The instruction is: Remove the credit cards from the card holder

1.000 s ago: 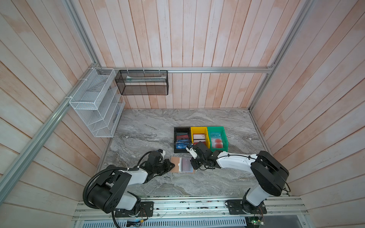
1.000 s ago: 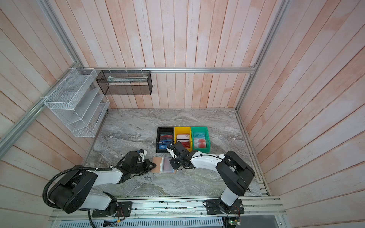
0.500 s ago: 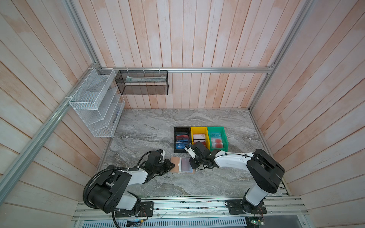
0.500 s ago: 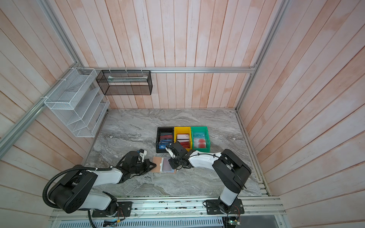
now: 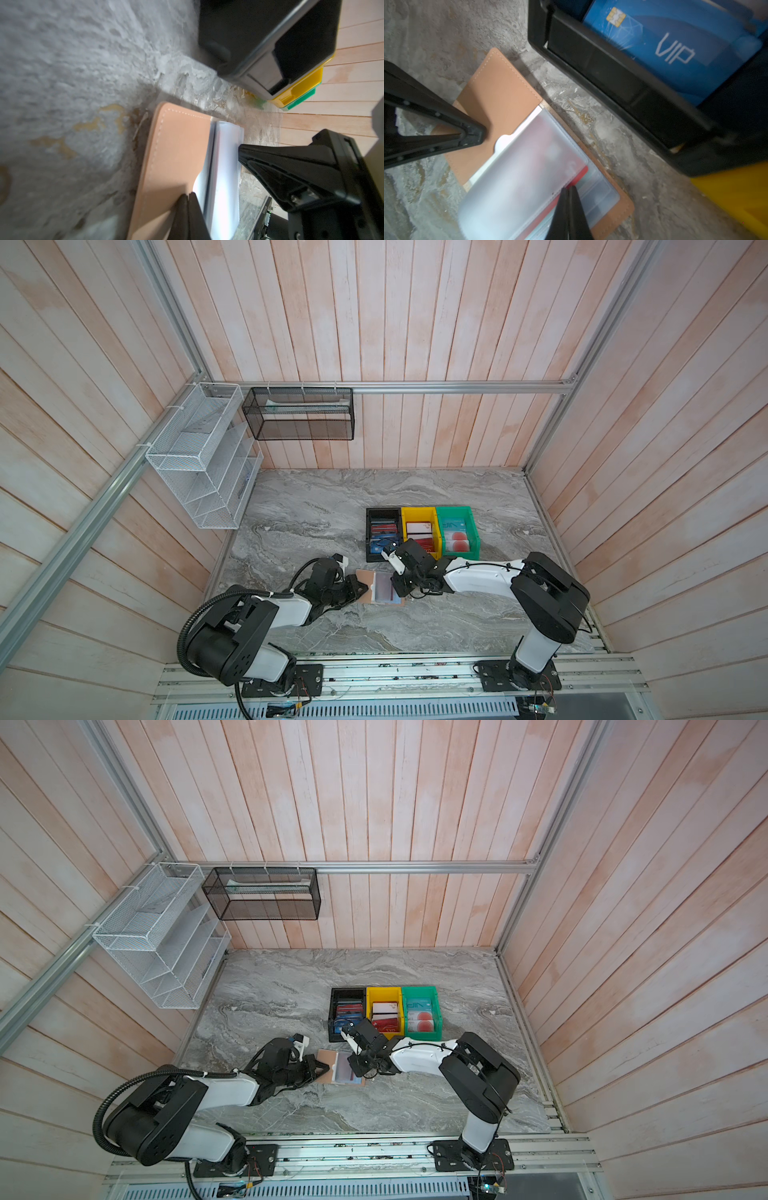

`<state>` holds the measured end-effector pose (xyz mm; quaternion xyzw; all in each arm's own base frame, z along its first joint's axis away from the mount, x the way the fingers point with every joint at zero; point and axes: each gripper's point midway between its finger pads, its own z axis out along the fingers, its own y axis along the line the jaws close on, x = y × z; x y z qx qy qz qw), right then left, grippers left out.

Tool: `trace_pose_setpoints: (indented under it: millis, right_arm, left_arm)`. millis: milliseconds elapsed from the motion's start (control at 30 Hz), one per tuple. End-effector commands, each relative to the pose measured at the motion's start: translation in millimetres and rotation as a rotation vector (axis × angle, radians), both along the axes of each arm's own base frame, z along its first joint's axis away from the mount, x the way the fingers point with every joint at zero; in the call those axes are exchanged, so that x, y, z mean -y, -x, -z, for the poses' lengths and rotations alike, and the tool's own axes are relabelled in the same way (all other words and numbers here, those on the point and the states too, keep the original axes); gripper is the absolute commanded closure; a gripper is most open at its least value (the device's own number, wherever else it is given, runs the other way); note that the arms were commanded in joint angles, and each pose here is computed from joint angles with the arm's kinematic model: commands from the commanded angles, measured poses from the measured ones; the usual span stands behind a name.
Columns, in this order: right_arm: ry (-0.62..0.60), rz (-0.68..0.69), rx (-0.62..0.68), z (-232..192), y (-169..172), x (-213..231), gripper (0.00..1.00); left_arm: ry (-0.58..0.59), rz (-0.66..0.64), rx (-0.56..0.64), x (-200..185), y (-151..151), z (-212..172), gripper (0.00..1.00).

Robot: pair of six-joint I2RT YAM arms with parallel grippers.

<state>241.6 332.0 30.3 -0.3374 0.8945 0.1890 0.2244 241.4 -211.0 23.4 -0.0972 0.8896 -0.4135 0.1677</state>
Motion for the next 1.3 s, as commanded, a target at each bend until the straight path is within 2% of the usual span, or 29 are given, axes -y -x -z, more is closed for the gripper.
trace_pose_setpoints:
  millis: [0, 267, 600, 833, 1033, 1267]
  right_arm:
    - [-0.04, -0.058, -0.062, 0.7, 20.3, -9.8, 0.97]
    - [-0.105, -0.126, -0.037, -23.5, 24.3, -25.5, 0.96]
    - [-0.126, -0.192, -0.065, -20.3, 33.4, -46.0, 0.95]
    - [-0.198, -0.249, -0.073, -35.7, 36.6, -72.7, 0.95]
    - [-0.179, -0.231, -0.103, -20.2, 33.1, -79.3, 0.95]
    - [-0.164, -0.208, -0.135, -6.4, 36.5, -74.4, 0.95]
  left_arm:
    - [-0.032, 0.018, -0.015, -2.5, 4.8, 6.6, 0.94]
    - [-0.019, 0.023, -0.032, -0.8, 7.1, 11.6, 0.94]
    - [-0.022, 0.035, -0.022, -0.3, 7.8, 6.7, 0.94]
    - [0.009, 0.037, 0.036, 1.4, 5.1, -22.9, 0.94]
    - [-0.04, -0.041, 0.093, -20.9, 5.3, -46.7, 0.94]
    - [0.038, -0.066, 0.142, -19.4, 4.7, -65.6, 0.94]
